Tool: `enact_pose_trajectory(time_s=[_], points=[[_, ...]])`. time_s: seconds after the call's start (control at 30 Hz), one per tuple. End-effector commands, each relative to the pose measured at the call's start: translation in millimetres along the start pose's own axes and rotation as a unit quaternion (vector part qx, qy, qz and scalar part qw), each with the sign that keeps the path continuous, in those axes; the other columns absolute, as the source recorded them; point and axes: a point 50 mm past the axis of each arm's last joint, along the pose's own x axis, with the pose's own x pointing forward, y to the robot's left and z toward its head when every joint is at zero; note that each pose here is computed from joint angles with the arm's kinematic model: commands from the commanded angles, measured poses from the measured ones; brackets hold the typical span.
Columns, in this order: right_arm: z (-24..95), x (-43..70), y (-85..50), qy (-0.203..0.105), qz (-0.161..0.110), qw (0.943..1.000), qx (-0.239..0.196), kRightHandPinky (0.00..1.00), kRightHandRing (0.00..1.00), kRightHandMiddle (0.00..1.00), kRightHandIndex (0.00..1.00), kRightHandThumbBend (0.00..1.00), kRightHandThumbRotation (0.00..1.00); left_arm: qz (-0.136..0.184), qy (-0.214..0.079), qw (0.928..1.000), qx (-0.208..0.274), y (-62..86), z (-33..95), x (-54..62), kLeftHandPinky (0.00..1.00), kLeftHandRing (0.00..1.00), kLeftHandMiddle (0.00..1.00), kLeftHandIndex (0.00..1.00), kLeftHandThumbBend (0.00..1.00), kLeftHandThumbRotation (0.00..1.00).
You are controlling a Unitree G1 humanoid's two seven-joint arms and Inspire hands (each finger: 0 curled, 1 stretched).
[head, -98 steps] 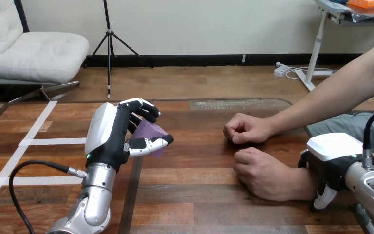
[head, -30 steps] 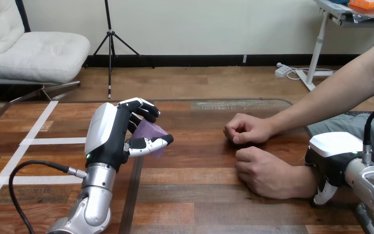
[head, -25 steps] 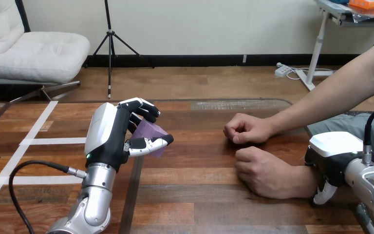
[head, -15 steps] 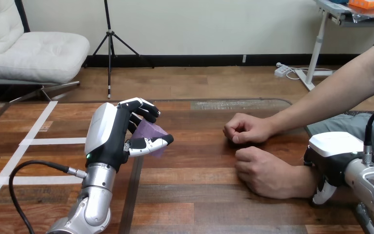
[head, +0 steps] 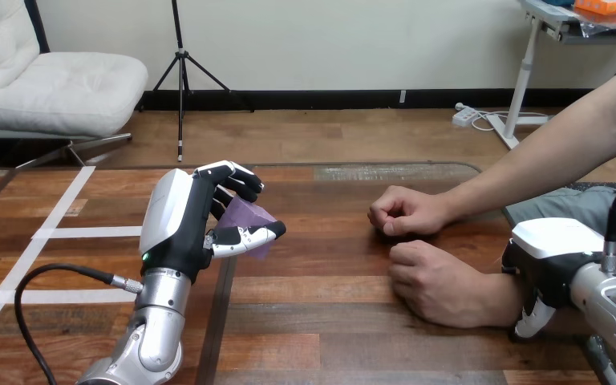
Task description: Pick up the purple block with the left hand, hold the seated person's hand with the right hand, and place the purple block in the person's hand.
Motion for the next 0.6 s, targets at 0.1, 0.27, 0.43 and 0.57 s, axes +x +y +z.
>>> enact_pose_trajectory(time_s=[0.1, 0.27, 0.43, 0.57], points=[[-6.4, -7.7, -15.7, 0.006, -0.034, 0.9994, -0.002, 0.4, 0.48, 0.53, 0.52, 0.74, 0.0, 0.032, -0.045, 0.9982, -0.022, 11.8, 22.3, 25.6, 0.41, 0.46, 0.52, 0.53, 0.65, 0.0], [-7.1, -9.9, -21.2, 0.001, -0.046, 0.999, 0.0, 0.4, 0.48, 0.53, 0.53, 0.73, 0.0, 0.031, -0.043, 0.9982, -0.029, 10.5, 23.4, 26.4, 0.41, 0.46, 0.52, 0.53, 0.65, 0.0], [-8.0, -12.0, -25.7, -0.004, -0.06, 0.9981, 0.008, 0.39, 0.48, 0.53, 0.52, 0.75, 0.0, 0.03, -0.044, 0.9981, -0.032, 9.7, 24.6, 27.2, 0.4, 0.46, 0.51, 0.53, 0.65, 0.0], [-9.1, -13.8, -29.5, -0.007, -0.071, 0.9973, 0.014, 0.38, 0.48, 0.53, 0.51, 0.76, 0.0, 0.029, -0.044, 0.998, -0.034, 8.9, 25.5, 27.9, 0.39, 0.45, 0.51, 0.53, 0.65, 0.0]])
